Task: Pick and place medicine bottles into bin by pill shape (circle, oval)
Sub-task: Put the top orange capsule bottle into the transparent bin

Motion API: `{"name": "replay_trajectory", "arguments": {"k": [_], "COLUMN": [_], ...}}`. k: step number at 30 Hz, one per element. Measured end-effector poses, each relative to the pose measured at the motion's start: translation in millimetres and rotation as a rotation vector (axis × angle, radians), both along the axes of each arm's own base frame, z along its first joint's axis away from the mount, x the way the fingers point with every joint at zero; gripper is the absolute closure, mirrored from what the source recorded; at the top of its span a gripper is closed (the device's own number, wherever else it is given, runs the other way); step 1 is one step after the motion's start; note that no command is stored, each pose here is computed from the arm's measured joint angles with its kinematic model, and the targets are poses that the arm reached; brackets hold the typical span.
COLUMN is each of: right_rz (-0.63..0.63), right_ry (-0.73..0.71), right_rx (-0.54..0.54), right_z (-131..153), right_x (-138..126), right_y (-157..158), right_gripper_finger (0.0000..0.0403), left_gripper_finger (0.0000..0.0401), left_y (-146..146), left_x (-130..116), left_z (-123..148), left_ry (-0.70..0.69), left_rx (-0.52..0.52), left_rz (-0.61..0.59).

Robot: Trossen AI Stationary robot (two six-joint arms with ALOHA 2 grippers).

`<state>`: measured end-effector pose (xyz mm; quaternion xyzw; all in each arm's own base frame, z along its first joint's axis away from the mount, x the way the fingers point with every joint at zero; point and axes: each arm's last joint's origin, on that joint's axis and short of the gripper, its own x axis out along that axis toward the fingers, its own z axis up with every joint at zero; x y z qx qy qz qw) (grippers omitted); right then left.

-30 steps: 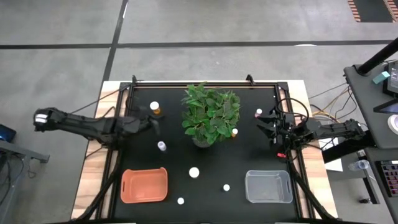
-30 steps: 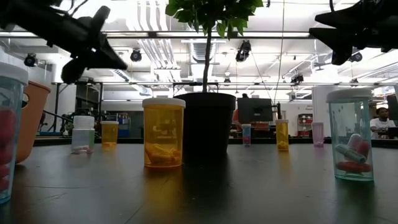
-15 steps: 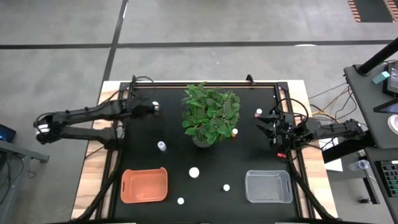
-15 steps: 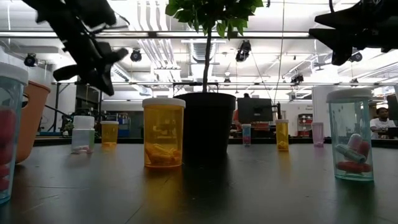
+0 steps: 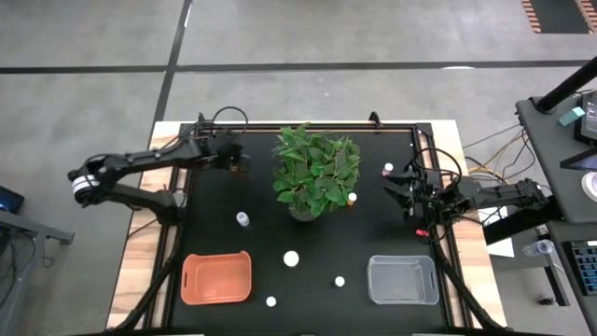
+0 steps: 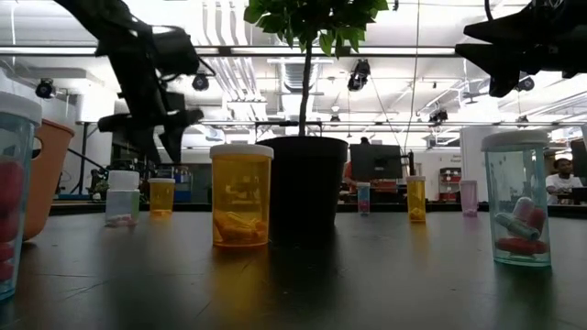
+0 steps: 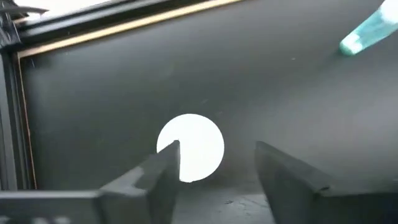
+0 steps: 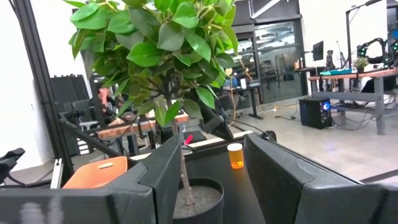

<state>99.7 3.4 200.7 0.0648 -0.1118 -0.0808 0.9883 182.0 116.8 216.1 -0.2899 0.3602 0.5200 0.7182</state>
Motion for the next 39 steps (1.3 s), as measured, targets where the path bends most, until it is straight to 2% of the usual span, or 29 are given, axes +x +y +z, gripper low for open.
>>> {"name": "replay_trajectory", "arguments": {"k": [3, 6, 16, 20, 28, 35, 39], "right_rz": [0.000, 0.000, -0.002, -0.002, -0.002, -0.001, 0.001], "right_ry": [0.002, 0.009, 0.020, 0.020, 0.020, 0.019, 0.018], "right_rx": [-0.001, -0.001, -0.010, -0.010, -0.011, -0.005, -0.001], "right_z": [-0.2, -0.9, -1.7, -1.7, -1.7, -1.7, -1.5], "right_x": [0.0, 0.2, 0.4, 0.4, 0.4, 0.4, 0.3], "right_y": [0.0, 0.0, 0.0, 0.0, 0.0, 0.0, 0.1], "right_gripper_finger": [0.0236, 0.0236, 0.0236, 0.0236, 0.0236, 0.0236, 0.0236], "left_gripper_finger": [0.0145, 0.0118, 0.0112, 0.0130, 0.0213, 0.0215, 0.0215], "left_y": [4.8, 9.2, 18.9, 20.0, 19.7, 14.6, 0.1], "left_x": [1.6, 2.1, 6.7, 8.4, 8.5, 9.3, 15.2], "left_z": [-7.2, -12.8, -29.7, -31.5, -31.7, -28.4, -9.8], "left_ry": [0.037, 0.072, 0.147, 0.151, 0.150, 0.149, 0.131], "left_rx": [-0.016, -0.026, -0.054, -0.051, -0.058, -0.058, -0.053], "left_rz": [0.008, 0.008, 0.007, -0.007, -0.011, -0.030, -0.074]}}
